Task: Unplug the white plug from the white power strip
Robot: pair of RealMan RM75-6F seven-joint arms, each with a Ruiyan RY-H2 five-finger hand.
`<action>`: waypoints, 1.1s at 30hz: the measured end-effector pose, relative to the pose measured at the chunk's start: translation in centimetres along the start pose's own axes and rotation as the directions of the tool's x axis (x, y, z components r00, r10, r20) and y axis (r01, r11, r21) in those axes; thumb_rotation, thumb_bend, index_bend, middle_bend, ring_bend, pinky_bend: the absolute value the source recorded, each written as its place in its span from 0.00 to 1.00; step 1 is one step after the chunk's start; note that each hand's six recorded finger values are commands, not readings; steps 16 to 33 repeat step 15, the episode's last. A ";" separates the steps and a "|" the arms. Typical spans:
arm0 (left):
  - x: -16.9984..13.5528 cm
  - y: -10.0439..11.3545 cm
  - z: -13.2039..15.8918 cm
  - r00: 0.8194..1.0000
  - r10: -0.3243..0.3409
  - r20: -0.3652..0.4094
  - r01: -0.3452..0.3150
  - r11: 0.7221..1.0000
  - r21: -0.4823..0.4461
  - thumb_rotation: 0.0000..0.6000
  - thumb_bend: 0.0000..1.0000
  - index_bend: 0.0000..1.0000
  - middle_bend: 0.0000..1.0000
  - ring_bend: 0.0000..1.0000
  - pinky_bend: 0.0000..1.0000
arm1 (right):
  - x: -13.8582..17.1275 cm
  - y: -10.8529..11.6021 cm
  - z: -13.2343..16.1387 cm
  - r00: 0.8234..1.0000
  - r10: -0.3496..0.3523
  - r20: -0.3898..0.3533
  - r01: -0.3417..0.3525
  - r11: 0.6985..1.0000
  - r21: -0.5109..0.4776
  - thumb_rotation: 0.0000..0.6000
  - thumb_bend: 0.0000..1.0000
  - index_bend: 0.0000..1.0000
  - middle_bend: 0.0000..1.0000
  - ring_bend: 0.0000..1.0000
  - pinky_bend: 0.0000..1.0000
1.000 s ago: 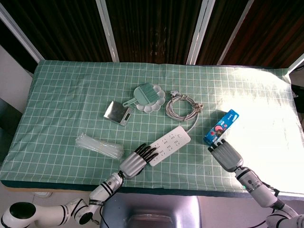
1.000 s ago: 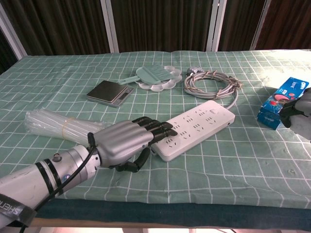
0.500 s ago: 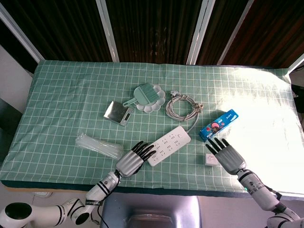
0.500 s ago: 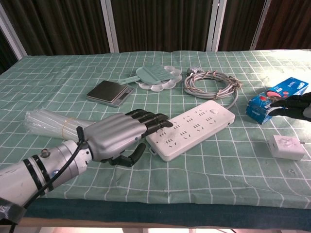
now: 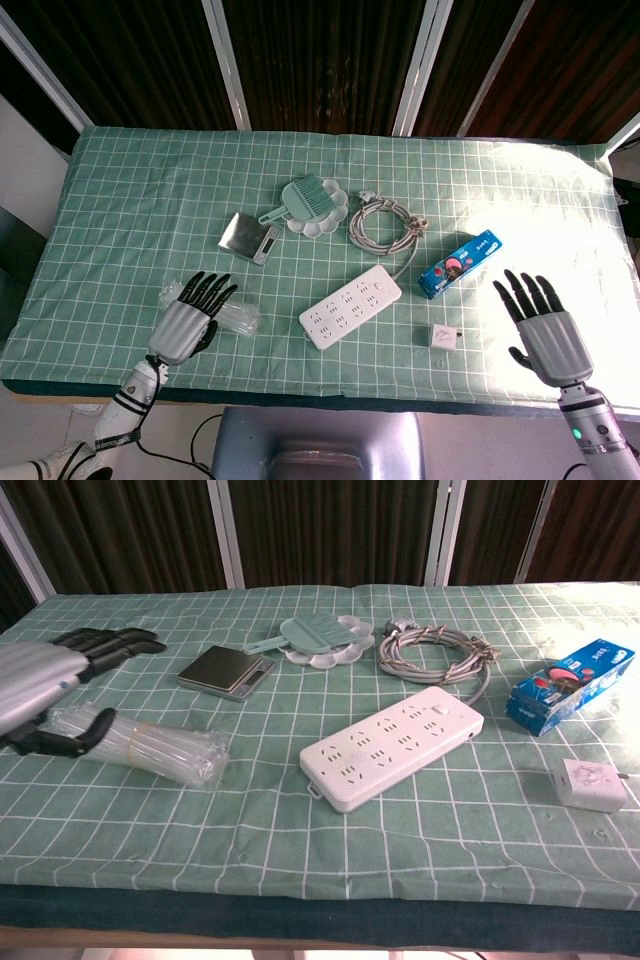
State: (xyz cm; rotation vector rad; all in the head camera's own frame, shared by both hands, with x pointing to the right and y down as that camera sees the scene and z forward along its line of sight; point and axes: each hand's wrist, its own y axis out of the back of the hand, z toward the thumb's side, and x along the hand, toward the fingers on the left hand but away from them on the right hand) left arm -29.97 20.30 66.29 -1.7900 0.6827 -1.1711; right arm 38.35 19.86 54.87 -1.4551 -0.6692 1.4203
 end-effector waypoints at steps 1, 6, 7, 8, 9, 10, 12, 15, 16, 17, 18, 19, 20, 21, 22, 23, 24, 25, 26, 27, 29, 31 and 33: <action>-1.3 0.3 -1.4 0.999 0.008 -0.040 -0.008 1.000 -0.008 0.99 0.60 0.00 0.00 0.00 0.06 | 0.9 0.1 -0.9 0.999 -0.027 0.039 0.029 0.999 -0.030 1.00 0.25 0.00 0.00 0.00 0.10; -7.4 1.1 -6.5 0.980 0.000 -0.198 -0.020 0.995 -0.100 1.00 0.61 0.00 0.00 0.00 0.10 | 3.0 -1.2 -2.8 0.992 -0.058 0.107 0.063 0.997 -0.045 1.00 0.24 0.00 0.00 0.00 0.06; -8.0 1.5 -7.2 0.977 -0.002 -0.212 -0.021 0.994 -0.107 1.00 0.61 0.00 0.00 0.00 0.10 | 3.1 -1.5 -2.9 0.992 -0.056 0.109 0.060 0.998 -0.031 1.00 0.24 0.00 0.00 0.00 0.06; -8.6 1.9 -7.8 0.975 0.001 -0.222 -0.026 0.994 -0.107 1.00 0.61 0.00 0.00 0.00 0.10 | 3.2 -1.7 -2.9 0.992 -0.054 0.111 0.057 0.998 -0.025 1.00 0.24 0.00 0.00 0.00 0.06; -9.2 2.6 -8.5 0.973 0.016 -0.231 -0.041 0.994 -0.104 1.00 0.61 0.00 0.00 0.00 0.09 | 3.2 -1.8 -2.9 0.992 -0.053 0.113 0.056 0.998 -0.023 1.00 0.24 0.00 0.00 0.00 0.06; -9.6 3.0 -8.7 0.971 0.031 -0.237 -0.056 0.993 -0.102 1.00 0.61 0.00 0.00 0.00 0.09 | 3.3 -1.9 -2.9 0.992 -0.052 0.115 0.056 0.998 -0.029 1.00 0.24 0.00 0.00 0.00 0.06; -10.4 3.6 -8.8 0.968 0.064 -0.241 -0.090 0.991 -0.098 1.00 0.61 0.00 0.00 0.00 0.09 | 3.6 -1.9 -2.8 0.991 -0.053 0.119 0.059 0.997 -0.052 1.00 0.24 0.00 0.00 0.00 0.06; -10.8 3.8 -8.6 0.970 0.072 -0.231 -0.097 0.990 -0.099 1.00 0.60 0.00 0.00 0.00 0.09 | 4.0 -2.0 -2.6 0.992 -0.051 0.118 0.061 0.995 -0.079 1.00 0.24 0.00 0.00 0.00 0.06; -10.8 3.8 -8.6 0.970 0.072 -0.231 -0.097 0.990 -0.099 1.00 0.60 0.00 0.00 0.00 0.09 | 4.0 -2.0 -2.6 0.992 -0.051 0.118 0.061 0.995 -0.079 1.00 0.24 0.00 0.00 0.00 0.06; -10.8 3.8 -8.6 0.970 0.072 -0.231 -0.097 0.990 -0.099 1.00 0.60 0.00 0.00 0.00 0.09 | 4.0 -2.0 -2.6 0.992 -0.051 0.118 0.061 0.995 -0.079 1.00 0.24 0.00 0.00 0.00 0.06; -10.8 3.8 -8.6 0.970 0.072 -0.231 -0.097 0.990 -0.099 1.00 0.60 0.00 0.00 0.00 0.09 | 4.0 -2.0 -2.6 0.992 -0.051 0.118 0.061 0.995 -0.079 1.00 0.24 0.00 0.00 0.00 0.06; -10.8 3.8 -8.6 0.970 0.072 -0.231 -0.097 0.990 -0.099 1.00 0.60 0.00 0.00 0.00 0.09 | 4.0 -2.0 -2.6 0.992 -0.051 0.118 0.061 0.995 -0.079 1.00 0.24 0.00 0.00 0.00 0.06; -10.8 3.8 -8.6 0.970 0.072 -0.231 -0.097 0.990 -0.099 1.00 0.60 0.00 0.00 0.00 0.09 | 4.0 -2.0 -2.6 0.992 -0.051 0.118 0.061 0.995 -0.079 1.00 0.24 0.00 0.00 0.00 0.06; -10.8 3.8 -8.6 0.970 0.072 -0.231 -0.097 0.990 -0.099 1.00 0.60 0.00 0.00 0.00 0.09 | 4.0 -2.0 -2.6 0.992 -0.051 0.118 0.061 0.995 -0.079 1.00 0.24 0.00 0.00 0.00 0.06; -10.8 3.8 -8.6 0.970 0.072 -0.231 -0.097 0.990 -0.099 1.00 0.60 0.00 0.00 0.00 0.09 | 4.0 -2.0 -2.6 0.992 -0.051 0.118 0.061 0.995 -0.079 1.00 0.24 0.00 0.00 0.00 0.06; -10.8 3.8 -8.6 0.970 0.072 -0.231 -0.097 0.990 -0.099 1.00 0.60 0.00 0.00 0.00 0.09 | 4.0 -2.0 -2.6 0.992 -0.051 0.118 0.061 0.995 -0.079 1.00 0.24 0.00 0.00 0.00 0.06; -10.8 3.8 -8.6 0.970 0.072 -0.231 -0.097 0.990 -0.099 1.00 0.60 0.00 0.00 0.00 0.09 | 4.0 -2.0 -2.6 0.992 -0.051 0.118 0.061 0.995 -0.079 1.00 0.24 0.00 0.00 0.00 0.06; -10.8 3.8 -8.6 0.970 0.072 -0.231 -0.097 0.990 -0.099 1.00 0.60 0.00 0.00 0.00 0.09 | 4.0 -2.0 -2.6 0.992 -0.051 0.118 0.061 0.995 -0.079 1.00 0.24 0.00 0.00 0.00 0.06; -10.8 3.8 -8.6 0.970 0.072 -0.231 -0.097 0.990 -0.099 1.00 0.60 0.00 0.00 0.00 0.09 | 4.0 -2.0 -2.6 0.992 -0.051 0.118 0.061 0.995 -0.079 1.00 0.24 0.00 0.00 0.00 0.06; -10.8 3.8 -8.6 0.970 0.072 -0.231 -0.097 0.990 -0.099 1.00 0.60 0.00 0.00 0.00 0.09 | 4.0 -2.0 -2.6 0.992 -0.051 0.118 0.061 0.995 -0.079 1.00 0.24 0.00 0.00 0.00 0.06; -10.8 3.8 -8.6 0.970 0.072 -0.231 -0.097 0.990 -0.099 1.00 0.60 0.00 0.00 0.00 0.09 | 4.0 -2.0 -2.6 0.992 -0.051 0.118 0.061 0.995 -0.079 1.00 0.24 0.00 0.00 0.00 0.06; -10.8 3.8 -8.6 0.970 0.072 -0.231 -0.097 0.990 -0.099 1.00 0.60 0.00 0.00 0.00 0.09 | 4.0 -2.0 -2.6 0.992 -0.051 0.118 0.061 0.995 -0.079 1.00 0.24 0.00 0.00 0.00 0.06; -10.8 3.8 -8.6 0.970 0.072 -0.231 -0.097 0.990 -0.099 1.00 0.60 0.00 0.00 0.00 0.09 | 4.0 -2.0 -2.6 0.992 -0.051 0.118 0.061 0.995 -0.079 1.00 0.24 0.00 0.00 0.00 0.06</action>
